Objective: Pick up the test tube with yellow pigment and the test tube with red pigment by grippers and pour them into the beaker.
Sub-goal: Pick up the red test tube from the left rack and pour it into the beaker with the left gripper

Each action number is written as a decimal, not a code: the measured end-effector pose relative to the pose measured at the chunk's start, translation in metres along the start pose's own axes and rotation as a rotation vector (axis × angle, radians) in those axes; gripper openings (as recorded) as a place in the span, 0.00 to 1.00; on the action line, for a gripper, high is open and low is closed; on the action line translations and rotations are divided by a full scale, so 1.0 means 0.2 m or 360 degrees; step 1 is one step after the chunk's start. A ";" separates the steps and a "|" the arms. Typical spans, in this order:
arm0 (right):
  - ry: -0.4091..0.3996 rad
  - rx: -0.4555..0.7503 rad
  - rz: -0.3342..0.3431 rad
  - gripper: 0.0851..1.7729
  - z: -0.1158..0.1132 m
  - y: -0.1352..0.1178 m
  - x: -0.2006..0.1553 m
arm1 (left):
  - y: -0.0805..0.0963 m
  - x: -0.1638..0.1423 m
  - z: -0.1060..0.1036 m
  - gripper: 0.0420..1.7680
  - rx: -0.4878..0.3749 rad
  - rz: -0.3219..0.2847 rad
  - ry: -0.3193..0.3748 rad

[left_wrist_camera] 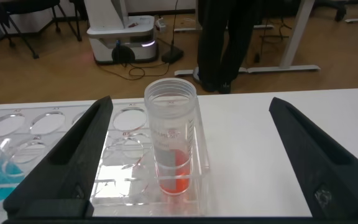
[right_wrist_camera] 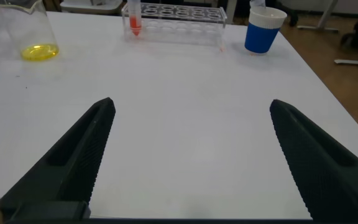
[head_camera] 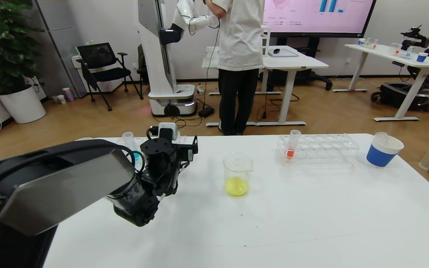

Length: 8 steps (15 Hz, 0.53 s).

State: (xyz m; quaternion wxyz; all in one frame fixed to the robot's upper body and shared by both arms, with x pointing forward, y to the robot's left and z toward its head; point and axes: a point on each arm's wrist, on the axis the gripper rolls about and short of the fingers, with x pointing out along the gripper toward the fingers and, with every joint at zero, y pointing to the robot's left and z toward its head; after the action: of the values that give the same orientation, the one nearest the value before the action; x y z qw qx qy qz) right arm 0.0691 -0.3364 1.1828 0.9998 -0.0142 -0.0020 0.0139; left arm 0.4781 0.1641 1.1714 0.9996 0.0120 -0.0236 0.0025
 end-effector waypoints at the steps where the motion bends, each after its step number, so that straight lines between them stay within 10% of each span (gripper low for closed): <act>1: 0.0000 -0.0001 0.0000 0.98 0.00 0.00 0.00 | -0.01 0.04 -0.01 0.99 -0.0001 0.0004 -0.0003; 8: 0.0000 -0.0001 0.0000 0.98 0.00 0.00 0.00 | -0.02 0.16 -0.03 0.99 -0.0010 0.0028 -0.0023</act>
State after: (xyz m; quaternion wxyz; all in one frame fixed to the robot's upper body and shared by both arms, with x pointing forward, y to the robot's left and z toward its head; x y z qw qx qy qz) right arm 0.0691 -0.3364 1.1828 0.9998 -0.0144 -0.0020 0.0139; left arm 0.5108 0.1595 1.1671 0.9994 0.0088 -0.0310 0.0112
